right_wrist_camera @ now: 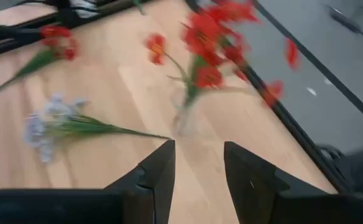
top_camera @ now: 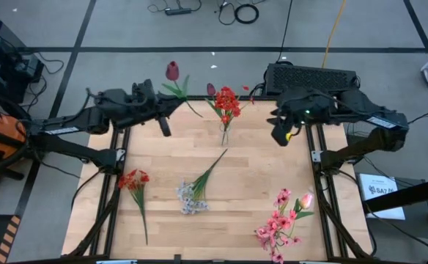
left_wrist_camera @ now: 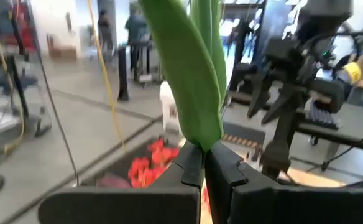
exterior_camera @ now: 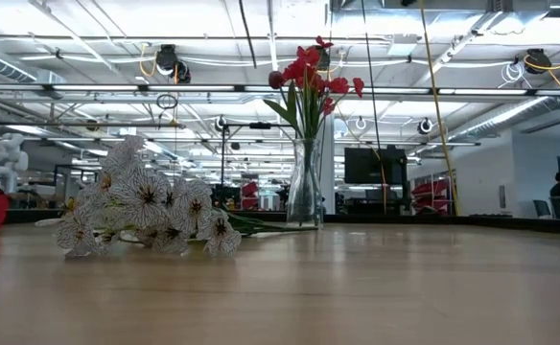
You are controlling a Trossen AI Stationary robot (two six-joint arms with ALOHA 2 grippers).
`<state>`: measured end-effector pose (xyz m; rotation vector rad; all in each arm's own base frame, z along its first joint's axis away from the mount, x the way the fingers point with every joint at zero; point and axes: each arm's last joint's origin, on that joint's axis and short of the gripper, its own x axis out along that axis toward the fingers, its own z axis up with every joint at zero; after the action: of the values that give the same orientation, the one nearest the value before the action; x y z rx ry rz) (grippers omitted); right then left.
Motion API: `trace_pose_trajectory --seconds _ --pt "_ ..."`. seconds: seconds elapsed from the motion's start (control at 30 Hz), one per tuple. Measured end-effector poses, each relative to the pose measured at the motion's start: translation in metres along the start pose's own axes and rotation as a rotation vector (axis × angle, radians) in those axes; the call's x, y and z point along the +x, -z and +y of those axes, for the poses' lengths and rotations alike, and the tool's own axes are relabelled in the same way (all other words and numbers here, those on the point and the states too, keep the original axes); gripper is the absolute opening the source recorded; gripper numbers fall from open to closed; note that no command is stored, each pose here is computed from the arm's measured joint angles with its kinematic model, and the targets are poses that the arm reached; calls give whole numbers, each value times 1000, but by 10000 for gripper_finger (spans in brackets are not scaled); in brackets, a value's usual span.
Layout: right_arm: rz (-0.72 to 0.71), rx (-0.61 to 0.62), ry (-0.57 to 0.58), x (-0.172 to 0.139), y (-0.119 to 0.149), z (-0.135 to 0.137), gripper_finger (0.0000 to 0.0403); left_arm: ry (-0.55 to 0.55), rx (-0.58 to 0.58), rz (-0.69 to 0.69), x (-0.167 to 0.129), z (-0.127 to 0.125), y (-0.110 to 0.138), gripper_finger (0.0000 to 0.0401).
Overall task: Sort flowers into vase by color
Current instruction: Put the dark red flower into the transparent vase
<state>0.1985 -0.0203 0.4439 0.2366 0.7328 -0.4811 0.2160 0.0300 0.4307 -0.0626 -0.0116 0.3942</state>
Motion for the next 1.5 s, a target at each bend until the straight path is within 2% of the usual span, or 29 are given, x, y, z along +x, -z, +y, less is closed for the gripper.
trace_pose_trajectory --seconds 0.1,0.23,0.33,0.43,0.53,0.63,0.8,0.97,1.1,1.5 --pt "15 34 5 2 22 -7 128 13 8 51 11 2 8 4" --pt "-9 81 -80 21 57 -12 128 88 4 62 27 7 18 4" --pt "-78 105 -162 43 86 -14 128 133 3 88 39 12 32 4" --pt "-175 162 -237 65 111 -15 128 118 12 124 50 18 44 4" --pt "-254 233 -316 80 130 -16 128 143 24 84 61 23 50 4" --pt "-286 299 -344 88 143 -18 128 184 17 61 71 28 61 4" --pt "-277 342 -348 91 148 -19 128 177 -10 126 89 37 80 4" --pt "-304 348 -358 90 146 -19 128 167 -14 115 102 47 88 4" --pt "-302 348 -355 90 146 -19 128 211 -59 103 109 51 91 4" --pt "-299 364 -357 90 146 -19 128 198 -85 256 138 53 136 14"
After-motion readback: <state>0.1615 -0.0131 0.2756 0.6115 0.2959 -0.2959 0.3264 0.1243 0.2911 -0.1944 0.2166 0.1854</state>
